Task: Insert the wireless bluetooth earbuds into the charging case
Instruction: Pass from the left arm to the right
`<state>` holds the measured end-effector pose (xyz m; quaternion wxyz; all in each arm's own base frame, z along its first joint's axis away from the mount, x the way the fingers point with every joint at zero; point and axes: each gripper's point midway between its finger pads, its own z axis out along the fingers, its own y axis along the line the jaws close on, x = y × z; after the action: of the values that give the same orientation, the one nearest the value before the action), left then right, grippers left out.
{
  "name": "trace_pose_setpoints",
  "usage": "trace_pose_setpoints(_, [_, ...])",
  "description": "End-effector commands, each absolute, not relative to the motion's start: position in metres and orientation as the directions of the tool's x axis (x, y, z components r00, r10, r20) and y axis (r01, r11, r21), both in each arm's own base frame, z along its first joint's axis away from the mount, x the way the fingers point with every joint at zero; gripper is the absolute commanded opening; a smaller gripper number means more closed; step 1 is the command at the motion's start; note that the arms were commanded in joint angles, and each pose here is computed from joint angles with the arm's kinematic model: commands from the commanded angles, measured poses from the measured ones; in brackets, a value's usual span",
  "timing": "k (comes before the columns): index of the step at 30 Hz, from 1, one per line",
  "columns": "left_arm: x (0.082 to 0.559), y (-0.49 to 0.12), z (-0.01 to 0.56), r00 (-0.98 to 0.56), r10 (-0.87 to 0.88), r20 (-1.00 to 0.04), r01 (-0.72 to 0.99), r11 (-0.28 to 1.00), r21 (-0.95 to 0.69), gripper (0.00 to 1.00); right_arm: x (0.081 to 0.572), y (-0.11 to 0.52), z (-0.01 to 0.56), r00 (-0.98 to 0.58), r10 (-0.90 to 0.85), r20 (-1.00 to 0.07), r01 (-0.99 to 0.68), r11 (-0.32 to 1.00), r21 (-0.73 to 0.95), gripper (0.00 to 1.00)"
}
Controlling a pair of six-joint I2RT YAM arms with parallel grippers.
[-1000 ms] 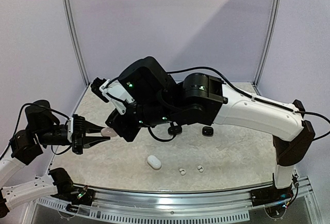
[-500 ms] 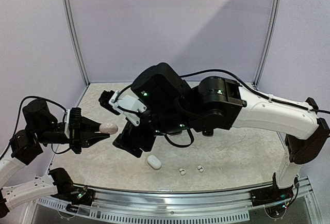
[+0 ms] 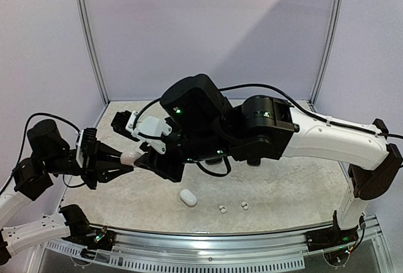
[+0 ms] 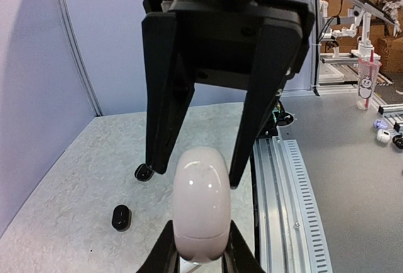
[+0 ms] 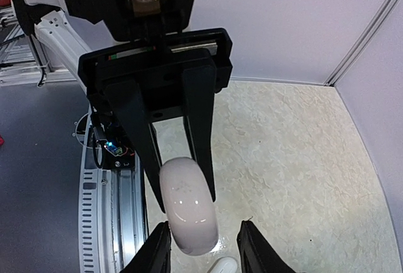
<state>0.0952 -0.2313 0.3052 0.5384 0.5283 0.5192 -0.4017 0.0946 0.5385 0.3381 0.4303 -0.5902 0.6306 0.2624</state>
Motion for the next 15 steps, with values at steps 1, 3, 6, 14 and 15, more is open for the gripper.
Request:
trace_pose_setpoints(1, [0.095,-0.234,0.306,0.117,0.102,-0.988,0.986,0.107,0.128,0.0,0.091,0.549,0.332,0.079,-0.517,-0.853,-0.978,0.126,-0.167,0.38])
trace_pose_setpoints(3, [0.095,-0.235,0.307,0.115,0.099,-0.988,0.986,0.106,0.125,0.0,0.09,0.552,0.329,0.078,-0.521,-0.85,-0.979,0.121,-0.164,0.35])
trace_pose_setpoints(6, [0.095,-0.235,0.306,0.105,0.1,-0.989,0.987,0.11,0.116,0.0,0.09,0.555,0.329,0.084,-0.52,-0.85,-0.979,0.115,-0.167,0.24])
trace_pose_setpoints(14, [0.101,-0.234,0.305,0.079,0.099,-0.992,0.986,0.141,0.093,0.01,0.094,0.551,0.332,0.052,-0.522,-0.851,-0.98,0.139,-0.145,0.0])
trace_pose_setpoints(15, [0.106,-0.234,0.306,0.067,0.095,-0.993,0.982,0.172,0.083,0.2,0.1,0.547,0.329,0.022,-0.531,-0.847,-0.979,0.161,-0.127,0.0])
